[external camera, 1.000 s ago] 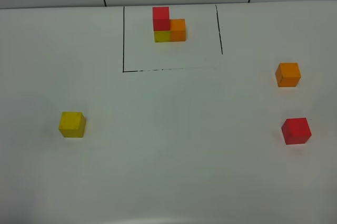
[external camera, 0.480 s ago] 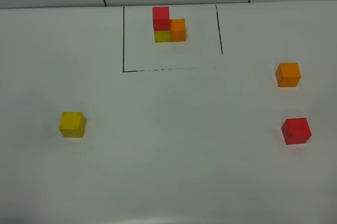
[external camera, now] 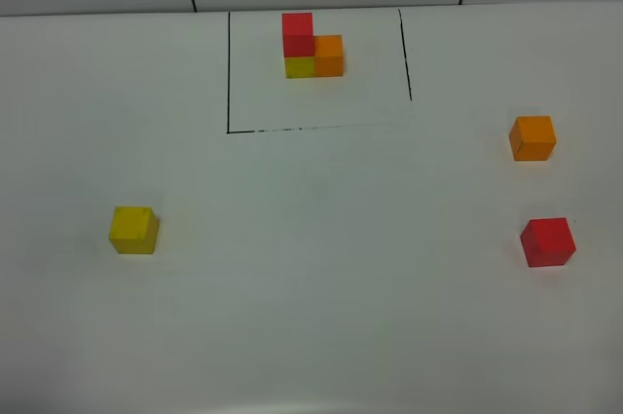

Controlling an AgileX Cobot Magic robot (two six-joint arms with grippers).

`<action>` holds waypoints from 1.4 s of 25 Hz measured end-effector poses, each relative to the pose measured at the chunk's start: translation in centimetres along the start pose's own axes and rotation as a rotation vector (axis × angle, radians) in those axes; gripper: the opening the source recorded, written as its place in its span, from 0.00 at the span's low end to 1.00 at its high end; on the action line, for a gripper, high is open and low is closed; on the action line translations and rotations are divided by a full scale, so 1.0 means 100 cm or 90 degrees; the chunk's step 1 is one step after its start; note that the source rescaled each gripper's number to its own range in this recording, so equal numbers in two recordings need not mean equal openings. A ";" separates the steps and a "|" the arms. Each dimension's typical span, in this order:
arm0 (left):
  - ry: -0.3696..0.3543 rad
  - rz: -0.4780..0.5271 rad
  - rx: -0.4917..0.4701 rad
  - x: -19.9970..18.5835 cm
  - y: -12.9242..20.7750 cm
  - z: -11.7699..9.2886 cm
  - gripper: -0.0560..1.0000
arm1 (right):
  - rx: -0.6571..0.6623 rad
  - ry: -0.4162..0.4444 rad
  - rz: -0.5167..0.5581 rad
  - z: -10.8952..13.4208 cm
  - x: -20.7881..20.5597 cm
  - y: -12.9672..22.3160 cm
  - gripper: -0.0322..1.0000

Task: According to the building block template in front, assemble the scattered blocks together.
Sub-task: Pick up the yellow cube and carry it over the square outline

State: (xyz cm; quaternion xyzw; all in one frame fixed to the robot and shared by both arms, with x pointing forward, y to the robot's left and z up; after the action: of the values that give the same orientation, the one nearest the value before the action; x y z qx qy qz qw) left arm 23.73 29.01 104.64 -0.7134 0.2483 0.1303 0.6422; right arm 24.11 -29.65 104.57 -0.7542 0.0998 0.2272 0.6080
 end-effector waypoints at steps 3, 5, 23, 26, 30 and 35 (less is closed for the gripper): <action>-0.012 -0.015 0.003 0.004 -0.012 0.001 0.76 | 0.000 0.000 0.000 0.000 0.000 0.000 0.72; -0.018 -0.010 0.003 0.010 -0.023 0.002 0.93 | 0.000 0.000 0.000 0.000 0.000 0.000 0.72; -0.060 0.378 -0.038 0.181 -0.117 0.013 0.95 | 0.000 0.000 0.000 0.000 0.000 0.000 0.72; -0.067 0.431 -0.037 0.205 -0.107 0.015 0.93 | 0.000 0.000 0.000 0.000 0.000 0.000 0.72; -0.096 0.473 -0.061 0.233 -0.094 0.017 0.92 | 0.000 0.000 0.000 0.000 0.000 0.000 0.72; -0.116 0.513 -0.040 0.263 -0.076 0.015 0.92 | 0.000 0.000 0.000 0.000 0.000 0.000 0.72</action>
State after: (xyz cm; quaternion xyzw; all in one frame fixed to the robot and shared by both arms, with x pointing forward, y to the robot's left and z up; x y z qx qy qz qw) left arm 50.07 25.98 97.66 -0.5640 0.4458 0.4415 0.5369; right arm 24.11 -29.65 104.57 -0.7542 0.0998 0.2272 0.6080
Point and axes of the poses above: a point on each arm's last joint axis where the gripper is mounted, x pointing out along that axis toward the gripper, z along the wrist's bending axis when the last joint is at zero, y = z × x, the point moved 1 cm from there along x, pointing out along that axis toward the gripper, and after that the axes turned 12 degrees about -x, right-handed, at the moved point
